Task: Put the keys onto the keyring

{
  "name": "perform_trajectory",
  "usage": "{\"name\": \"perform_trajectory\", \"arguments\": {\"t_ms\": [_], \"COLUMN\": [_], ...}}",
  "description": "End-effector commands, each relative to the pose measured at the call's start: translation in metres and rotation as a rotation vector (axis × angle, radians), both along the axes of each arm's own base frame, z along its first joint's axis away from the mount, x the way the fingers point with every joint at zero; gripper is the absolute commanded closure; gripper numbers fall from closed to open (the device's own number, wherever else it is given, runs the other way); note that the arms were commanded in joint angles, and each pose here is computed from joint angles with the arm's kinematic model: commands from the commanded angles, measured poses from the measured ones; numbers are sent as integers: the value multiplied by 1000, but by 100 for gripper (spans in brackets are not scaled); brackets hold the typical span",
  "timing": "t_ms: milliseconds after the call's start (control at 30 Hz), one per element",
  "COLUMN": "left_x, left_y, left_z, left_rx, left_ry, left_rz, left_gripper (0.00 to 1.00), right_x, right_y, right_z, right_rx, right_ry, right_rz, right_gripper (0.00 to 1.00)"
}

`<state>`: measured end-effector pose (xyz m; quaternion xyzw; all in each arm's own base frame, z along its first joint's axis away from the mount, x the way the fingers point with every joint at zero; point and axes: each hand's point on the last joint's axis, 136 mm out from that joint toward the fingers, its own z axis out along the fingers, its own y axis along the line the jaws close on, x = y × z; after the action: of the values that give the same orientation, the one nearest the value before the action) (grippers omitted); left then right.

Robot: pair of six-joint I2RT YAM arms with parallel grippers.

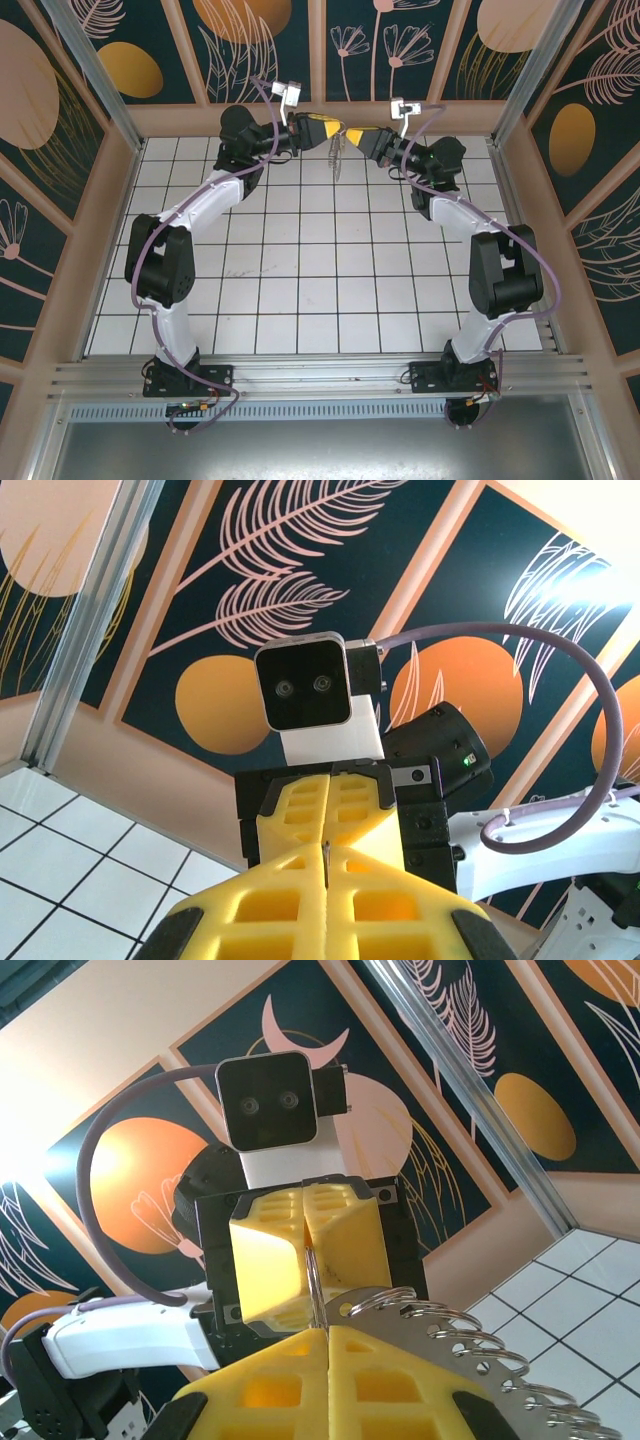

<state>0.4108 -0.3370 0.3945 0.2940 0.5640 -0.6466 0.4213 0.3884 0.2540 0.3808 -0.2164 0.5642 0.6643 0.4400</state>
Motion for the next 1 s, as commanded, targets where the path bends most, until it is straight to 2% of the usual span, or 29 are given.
{"name": "perform_trajectory", "arguments": {"t_ms": [0, 333, 600, 733, 967], "left_x": [-18, -19, -19, -19, -15], "left_y": [12, 11, 12, 13, 16], "left_z": [48, 44, 40, 42, 44], "left_rx": [-90, -93, -96, -100, -128], "left_ry": [-124, -109, -100, -100, -64], "left_rz": [31, 37, 50, 59, 89], "left_gripper": [100, 100, 100, 100, 100], "right_x": [-20, -27, -24, -24, -33], "right_y": [3, 31, 28, 11, -24], "right_z": [13, 6, 1, 0, 8], "right_rx": [30, 36, 14, -4, -16], "right_ry": [-57, -34, -14, -2, -23], "right_rz": [27, 99, 76, 16, -115], "right_gripper": [100, 100, 99, 67, 47]}}
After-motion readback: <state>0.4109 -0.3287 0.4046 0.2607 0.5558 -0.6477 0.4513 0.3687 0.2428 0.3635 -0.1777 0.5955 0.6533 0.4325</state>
